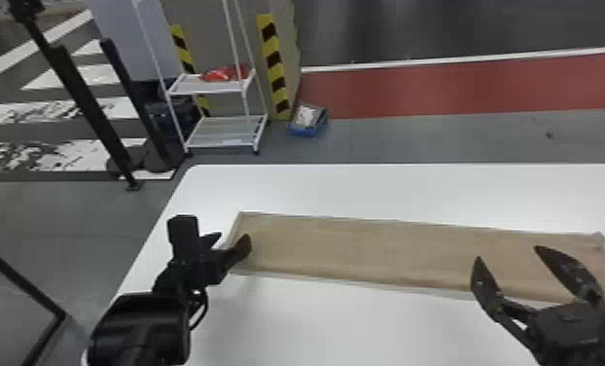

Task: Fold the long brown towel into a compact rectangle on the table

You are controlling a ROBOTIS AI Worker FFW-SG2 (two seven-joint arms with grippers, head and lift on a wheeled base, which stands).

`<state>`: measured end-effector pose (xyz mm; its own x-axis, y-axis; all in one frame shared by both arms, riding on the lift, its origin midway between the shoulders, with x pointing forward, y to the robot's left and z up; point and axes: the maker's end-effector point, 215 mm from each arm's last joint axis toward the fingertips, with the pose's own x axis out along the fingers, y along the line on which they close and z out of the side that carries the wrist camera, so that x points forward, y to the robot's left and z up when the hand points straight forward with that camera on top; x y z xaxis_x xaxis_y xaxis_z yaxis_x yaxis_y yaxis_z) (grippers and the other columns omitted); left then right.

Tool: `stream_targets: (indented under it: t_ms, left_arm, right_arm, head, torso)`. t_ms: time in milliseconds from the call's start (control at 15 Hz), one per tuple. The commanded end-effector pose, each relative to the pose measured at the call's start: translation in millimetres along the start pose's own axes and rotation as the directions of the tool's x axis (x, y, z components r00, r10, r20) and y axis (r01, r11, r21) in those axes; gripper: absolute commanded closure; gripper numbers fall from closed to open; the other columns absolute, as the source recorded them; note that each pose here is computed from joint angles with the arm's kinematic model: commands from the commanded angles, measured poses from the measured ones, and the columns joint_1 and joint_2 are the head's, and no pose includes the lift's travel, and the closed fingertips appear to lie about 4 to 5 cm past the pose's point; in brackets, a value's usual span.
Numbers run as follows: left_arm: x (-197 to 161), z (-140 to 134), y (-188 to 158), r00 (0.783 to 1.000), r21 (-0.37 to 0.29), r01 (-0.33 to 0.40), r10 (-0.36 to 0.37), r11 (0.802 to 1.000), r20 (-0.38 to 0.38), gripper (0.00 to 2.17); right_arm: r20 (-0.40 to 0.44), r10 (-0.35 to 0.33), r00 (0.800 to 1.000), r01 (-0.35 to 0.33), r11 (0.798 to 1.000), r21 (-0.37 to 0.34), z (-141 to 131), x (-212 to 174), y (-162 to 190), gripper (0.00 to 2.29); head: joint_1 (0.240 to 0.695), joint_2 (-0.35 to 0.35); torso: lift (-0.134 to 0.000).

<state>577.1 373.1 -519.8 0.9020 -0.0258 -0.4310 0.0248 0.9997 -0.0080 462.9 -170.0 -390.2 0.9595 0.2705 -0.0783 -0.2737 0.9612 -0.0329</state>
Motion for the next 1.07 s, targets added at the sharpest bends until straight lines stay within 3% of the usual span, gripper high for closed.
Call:
stream_targets:
  t_ms: [0, 67, 200, 333, 467, 533, 800, 1000]
  left_arm:
    - [0.9, -2.3, -0.5, 1.0, 0.0, 0.01, -0.01, 1.0, -0.007, 0.42]
    - [1.3, -2.9, -0.3, 1.0, 0.001, 0.01, -0.01, 1.0, -0.009, 0.6]
    - [1.7, -2.8, -0.2, 1.0, 0.01, 0.014, -0.014, 1.0, -0.013, 0.66]
    - [2.1, -4.8, -1.0, 1.0, 0.011, 0.022, -0.021, 1.0, -0.02, 1.06]
    - [1.5, -4.9, -2.8, 0.999, 0.003, 0.034, -0.034, 0.999, -0.023, 1.09]
    - [0.8, -4.6, -3.4, 0.999, -0.004, 0.034, -0.034, 0.999, -0.025, 1.39]
    - [-13.3, 6.4, -5.3, 0.999, -0.037, 0.038, -0.039, 0.999, -0.018, 1.44]
    - [-28.5, 38.4, -43.0, 0.995, -0.125, 0.098, -0.096, 0.987, 0.027, 1.44]
  right_arm:
    - [0.006, -0.001, 1.0, 0.001, 1.0, -0.002, -0.3, 0.8, -2.0, 0.15]
    - [0.008, 0.0, 1.0, 0.0, 1.0, -0.002, -0.3, 1.0, -2.7, 0.15]
    - [0.011, -0.001, 1.0, 0.001, 1.0, 0.003, -1.1, 2.3, -3.7, 0.15]
    - [0.013, -0.001, 1.0, 0.001, 1.0, 0.007, -0.2, 3.3, -4.1, 0.15]
    - [0.019, 0.001, 1.0, -0.001, 1.0, 0.01, 1.9, 7.3, -3.8, 0.15]
    - [0.017, 0.0, 1.0, -0.001, 1.0, 0.016, 1.1, 8.1, -4.3, 0.15]
    - [0.02, -0.007, 1.0, 0.007, 1.0, 0.018, 2.7, 8.5, -9.0, 0.15]
    - [0.027, -0.014, 1.0, 0.014, 1.0, 0.018, 5.8, 10.6, -12.6, 0.15]
  head:
    - [0.695, 0.213]
    - [0.695, 0.212]
    - [0.695, 0.21]
    - [0.695, 0.209]
    - [0.695, 0.207]
    - [0.695, 0.207]
    - [0.695, 0.204]
    - [0.695, 0.194]
  torso:
    - [-0.057]
    - [-0.057]
    - [-0.057]
    - [-0.057]
    - [-0.057]
    - [-0.057]
    - [-0.057]
    - [-0.057]
